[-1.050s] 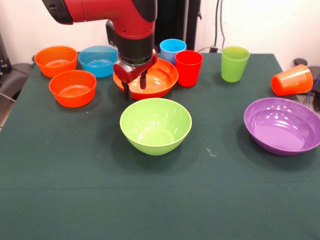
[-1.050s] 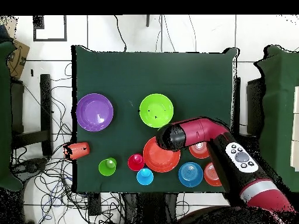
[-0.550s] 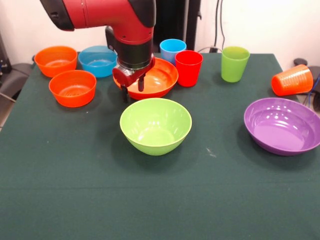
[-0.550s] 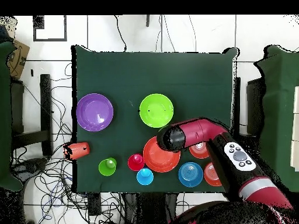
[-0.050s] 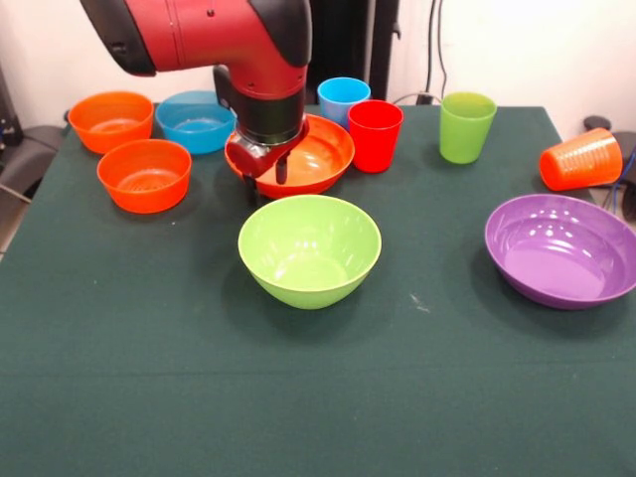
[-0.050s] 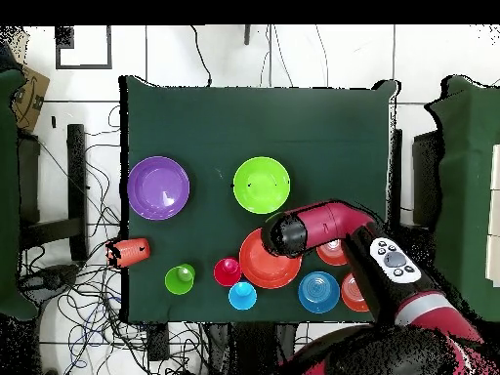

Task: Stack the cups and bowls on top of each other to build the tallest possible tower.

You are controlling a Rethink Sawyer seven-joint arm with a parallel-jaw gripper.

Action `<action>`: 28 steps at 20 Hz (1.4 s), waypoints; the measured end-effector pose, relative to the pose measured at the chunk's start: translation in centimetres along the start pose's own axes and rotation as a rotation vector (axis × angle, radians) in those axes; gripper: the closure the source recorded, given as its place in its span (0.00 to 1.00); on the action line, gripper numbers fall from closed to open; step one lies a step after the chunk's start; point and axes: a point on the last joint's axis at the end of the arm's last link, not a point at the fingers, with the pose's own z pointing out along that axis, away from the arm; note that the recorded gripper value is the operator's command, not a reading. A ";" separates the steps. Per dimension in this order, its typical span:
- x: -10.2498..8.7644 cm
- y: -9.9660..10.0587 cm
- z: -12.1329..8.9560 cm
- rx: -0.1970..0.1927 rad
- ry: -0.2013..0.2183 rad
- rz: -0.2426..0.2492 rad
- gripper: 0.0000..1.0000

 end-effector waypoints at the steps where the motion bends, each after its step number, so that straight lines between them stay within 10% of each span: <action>1: -0.1 0.1 0.1 0.000 0.003 -0.003 0.00; 28: -3.1 -0.4 -0.1 0.042 0.023 -0.041 0.00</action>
